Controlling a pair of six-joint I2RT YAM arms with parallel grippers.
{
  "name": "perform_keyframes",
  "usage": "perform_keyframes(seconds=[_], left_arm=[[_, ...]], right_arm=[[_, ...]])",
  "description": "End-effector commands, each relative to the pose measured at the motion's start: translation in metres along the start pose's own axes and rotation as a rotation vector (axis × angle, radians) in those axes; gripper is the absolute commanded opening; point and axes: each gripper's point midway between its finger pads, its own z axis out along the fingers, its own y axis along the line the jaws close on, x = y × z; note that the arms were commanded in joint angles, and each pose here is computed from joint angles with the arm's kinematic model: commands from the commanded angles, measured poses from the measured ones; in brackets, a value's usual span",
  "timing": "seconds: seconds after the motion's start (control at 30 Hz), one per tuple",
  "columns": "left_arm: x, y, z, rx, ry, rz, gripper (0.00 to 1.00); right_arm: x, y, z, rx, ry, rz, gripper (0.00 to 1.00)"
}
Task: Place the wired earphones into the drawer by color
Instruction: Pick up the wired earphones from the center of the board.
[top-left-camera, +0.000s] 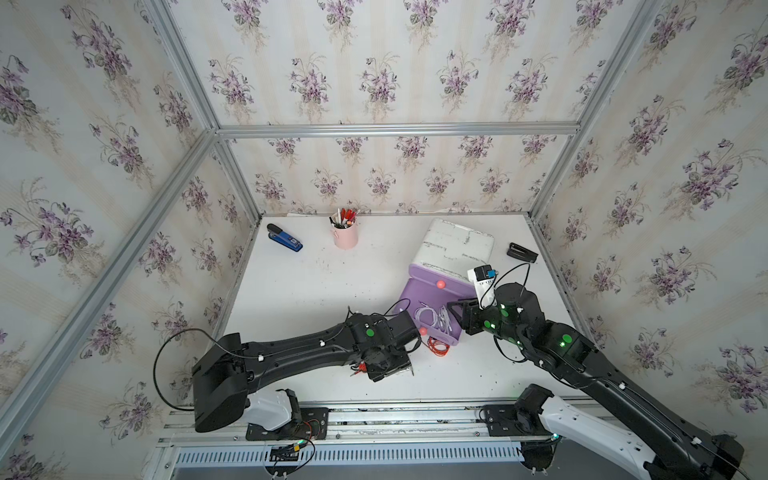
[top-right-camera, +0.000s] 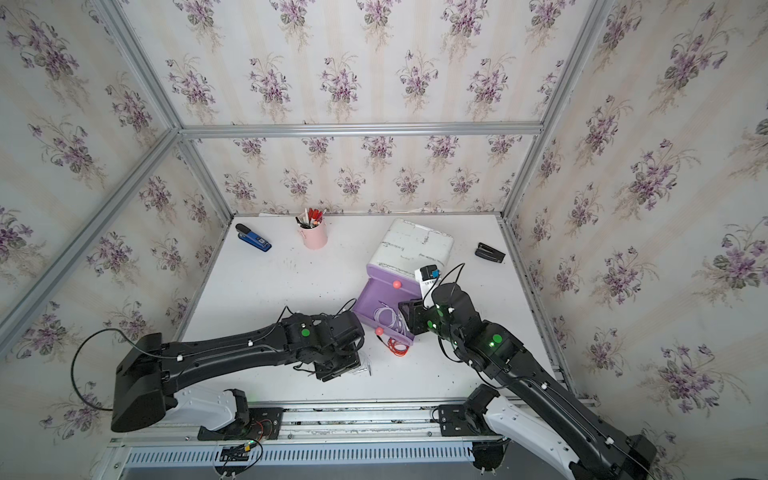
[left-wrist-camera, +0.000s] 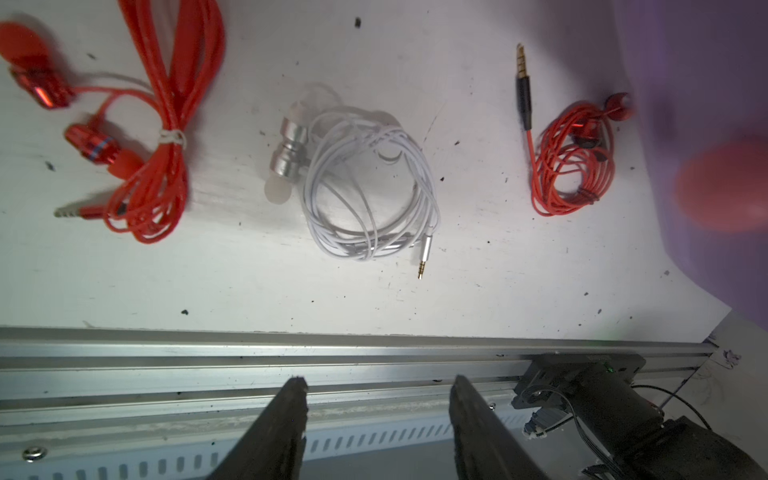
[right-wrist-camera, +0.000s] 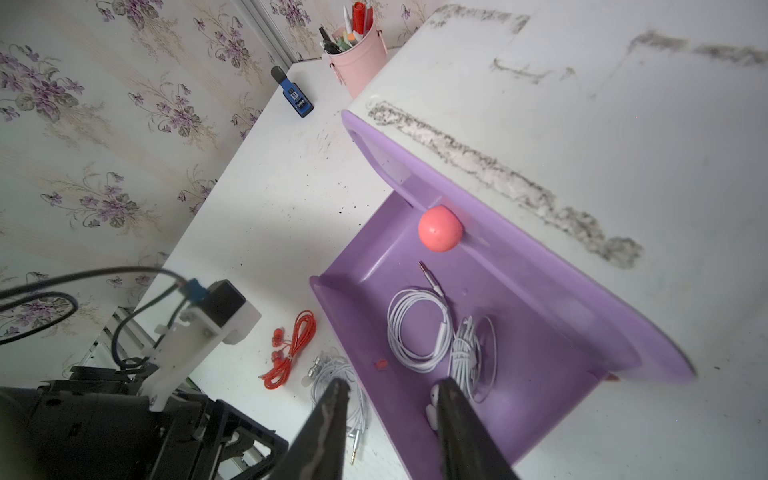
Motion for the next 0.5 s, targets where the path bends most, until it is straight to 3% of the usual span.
perform_keyframes(seconds=[0.0,0.13,0.43,0.47], left_arm=[[0.003,0.019,0.011,-0.063,0.017,-0.138,0.58],[0.001,0.036,0.021,-0.100,-0.001,-0.214,0.56],[-0.009,0.027,0.034,-0.141,-0.034,-0.225,0.56],[-0.010,0.028,0.036,-0.149,-0.035,-0.229,0.52]], right_arm=[[-0.003,0.002,0.000,-0.002,-0.006,-0.007,0.40],[-0.002,0.000,0.000,0.002,-0.006,-0.014,0.40],[0.003,-0.003,0.003,0.013,0.006,-0.021,0.40],[0.003,-0.004,0.003,0.014,0.005,-0.023,0.40]])
